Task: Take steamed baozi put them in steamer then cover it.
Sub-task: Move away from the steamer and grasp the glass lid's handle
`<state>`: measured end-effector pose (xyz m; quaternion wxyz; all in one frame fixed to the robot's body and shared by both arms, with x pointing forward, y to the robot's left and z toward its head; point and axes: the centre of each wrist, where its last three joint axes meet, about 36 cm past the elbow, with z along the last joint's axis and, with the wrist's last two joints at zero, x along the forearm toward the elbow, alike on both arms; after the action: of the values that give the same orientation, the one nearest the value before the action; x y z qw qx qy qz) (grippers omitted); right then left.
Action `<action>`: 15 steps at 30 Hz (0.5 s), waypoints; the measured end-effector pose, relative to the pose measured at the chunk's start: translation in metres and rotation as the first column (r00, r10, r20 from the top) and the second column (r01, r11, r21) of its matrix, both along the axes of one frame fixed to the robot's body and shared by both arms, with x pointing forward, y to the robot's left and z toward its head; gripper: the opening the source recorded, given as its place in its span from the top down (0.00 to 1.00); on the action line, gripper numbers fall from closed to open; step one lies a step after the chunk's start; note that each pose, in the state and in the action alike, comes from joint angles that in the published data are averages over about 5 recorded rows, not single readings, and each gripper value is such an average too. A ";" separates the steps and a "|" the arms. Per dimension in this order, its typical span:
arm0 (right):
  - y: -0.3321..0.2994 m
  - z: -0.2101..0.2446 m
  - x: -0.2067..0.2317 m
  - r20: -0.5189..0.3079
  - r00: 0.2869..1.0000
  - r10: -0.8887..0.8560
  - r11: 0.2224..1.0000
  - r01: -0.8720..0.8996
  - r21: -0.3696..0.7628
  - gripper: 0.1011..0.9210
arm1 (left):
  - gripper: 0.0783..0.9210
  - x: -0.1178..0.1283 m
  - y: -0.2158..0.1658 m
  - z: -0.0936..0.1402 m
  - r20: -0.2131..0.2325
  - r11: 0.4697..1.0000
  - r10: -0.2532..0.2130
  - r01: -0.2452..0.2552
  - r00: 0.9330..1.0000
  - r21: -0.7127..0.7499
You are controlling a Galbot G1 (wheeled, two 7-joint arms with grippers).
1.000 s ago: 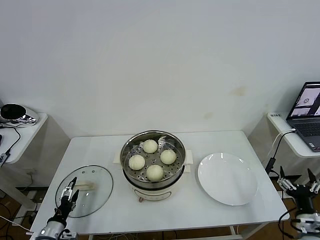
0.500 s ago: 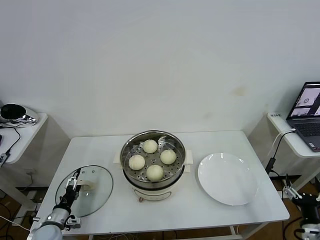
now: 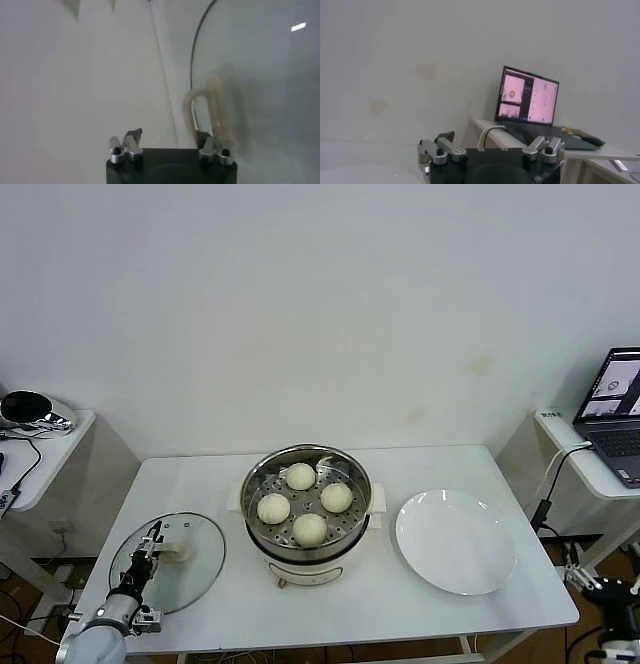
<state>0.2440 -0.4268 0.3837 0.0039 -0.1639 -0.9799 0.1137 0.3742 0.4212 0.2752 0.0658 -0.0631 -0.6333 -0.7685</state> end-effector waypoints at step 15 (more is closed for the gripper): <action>0.006 0.002 0.000 -0.002 1.000 0.023 1.000 -0.024 -0.013 0.12 | 0.93 -0.008 0.002 0.000 0.026 0.999 0.013 -0.012 1.000 -0.049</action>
<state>0.2443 -0.4212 0.3858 0.0023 -0.1523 -0.9810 0.1201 0.3659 0.4229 0.2749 0.0609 -0.0507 -0.6529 -0.7533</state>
